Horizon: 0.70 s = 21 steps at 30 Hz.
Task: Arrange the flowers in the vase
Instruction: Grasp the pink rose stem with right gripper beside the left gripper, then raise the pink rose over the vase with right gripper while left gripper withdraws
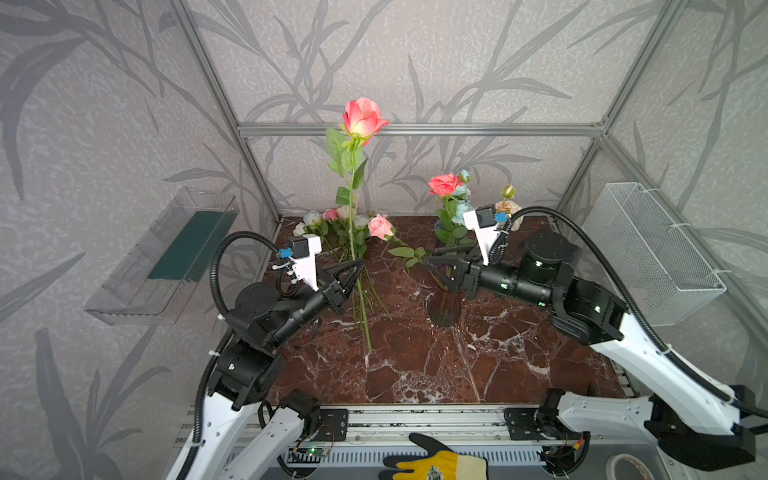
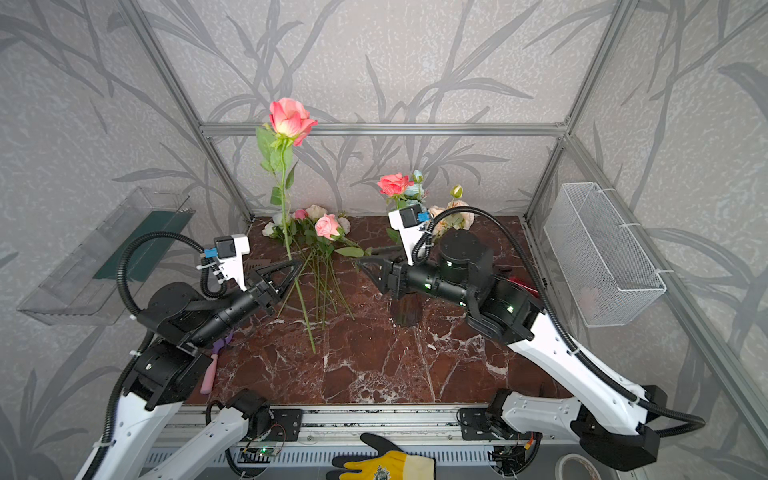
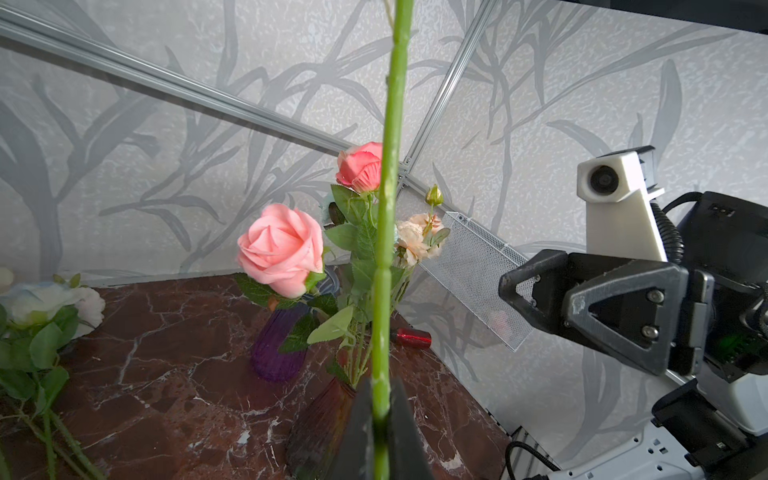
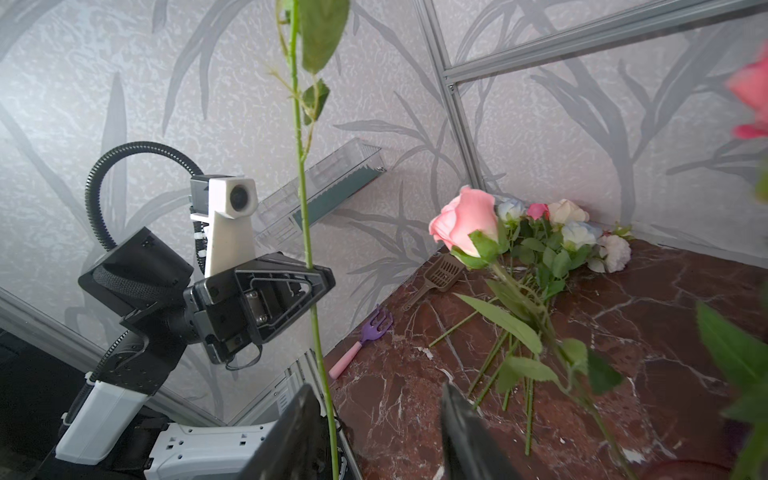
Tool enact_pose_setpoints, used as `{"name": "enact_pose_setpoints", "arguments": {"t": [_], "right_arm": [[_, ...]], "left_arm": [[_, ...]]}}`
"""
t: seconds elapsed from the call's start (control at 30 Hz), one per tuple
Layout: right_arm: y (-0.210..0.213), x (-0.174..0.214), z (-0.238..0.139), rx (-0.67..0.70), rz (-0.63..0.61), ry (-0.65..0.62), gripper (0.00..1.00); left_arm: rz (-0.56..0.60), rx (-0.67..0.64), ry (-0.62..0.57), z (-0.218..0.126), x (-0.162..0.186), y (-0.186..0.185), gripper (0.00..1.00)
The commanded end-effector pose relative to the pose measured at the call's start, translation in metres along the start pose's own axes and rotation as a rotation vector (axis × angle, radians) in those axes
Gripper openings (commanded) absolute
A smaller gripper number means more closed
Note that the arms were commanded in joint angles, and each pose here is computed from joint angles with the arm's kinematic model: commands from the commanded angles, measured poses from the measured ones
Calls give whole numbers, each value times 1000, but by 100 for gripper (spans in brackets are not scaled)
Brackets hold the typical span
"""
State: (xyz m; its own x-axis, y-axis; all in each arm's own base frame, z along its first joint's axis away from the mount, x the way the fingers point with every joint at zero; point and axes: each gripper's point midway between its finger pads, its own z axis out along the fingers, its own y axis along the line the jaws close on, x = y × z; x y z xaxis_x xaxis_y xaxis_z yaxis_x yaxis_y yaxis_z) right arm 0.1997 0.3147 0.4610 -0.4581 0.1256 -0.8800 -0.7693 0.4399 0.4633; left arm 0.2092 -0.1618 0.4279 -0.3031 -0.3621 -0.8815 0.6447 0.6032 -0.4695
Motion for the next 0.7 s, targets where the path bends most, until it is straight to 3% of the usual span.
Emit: {"name": "enact_pose_setpoints", "arguments": {"t": [0.0, 0.17, 0.3, 0.5, 0.67], "right_arm": [[21, -28, 14, -72, -32, -95, 48], [31, -39, 32, -118, -19, -112, 49], [35, -39, 40, -141, -15, -100, 50], [18, -29, 45, -73, 46, -90, 41], [11, -20, 49, -57, 59, -76, 40]], "left_arm": [[-3, 75, -29, 8, -8, -17, 0], [80, 106, 28, 29, 8, -37, 0], [70, 134, 66, 42, 17, -45, 0], [72, 161, 45, 40, 14, -53, 0], [90, 166, 43, 35, 13, -55, 0]]}}
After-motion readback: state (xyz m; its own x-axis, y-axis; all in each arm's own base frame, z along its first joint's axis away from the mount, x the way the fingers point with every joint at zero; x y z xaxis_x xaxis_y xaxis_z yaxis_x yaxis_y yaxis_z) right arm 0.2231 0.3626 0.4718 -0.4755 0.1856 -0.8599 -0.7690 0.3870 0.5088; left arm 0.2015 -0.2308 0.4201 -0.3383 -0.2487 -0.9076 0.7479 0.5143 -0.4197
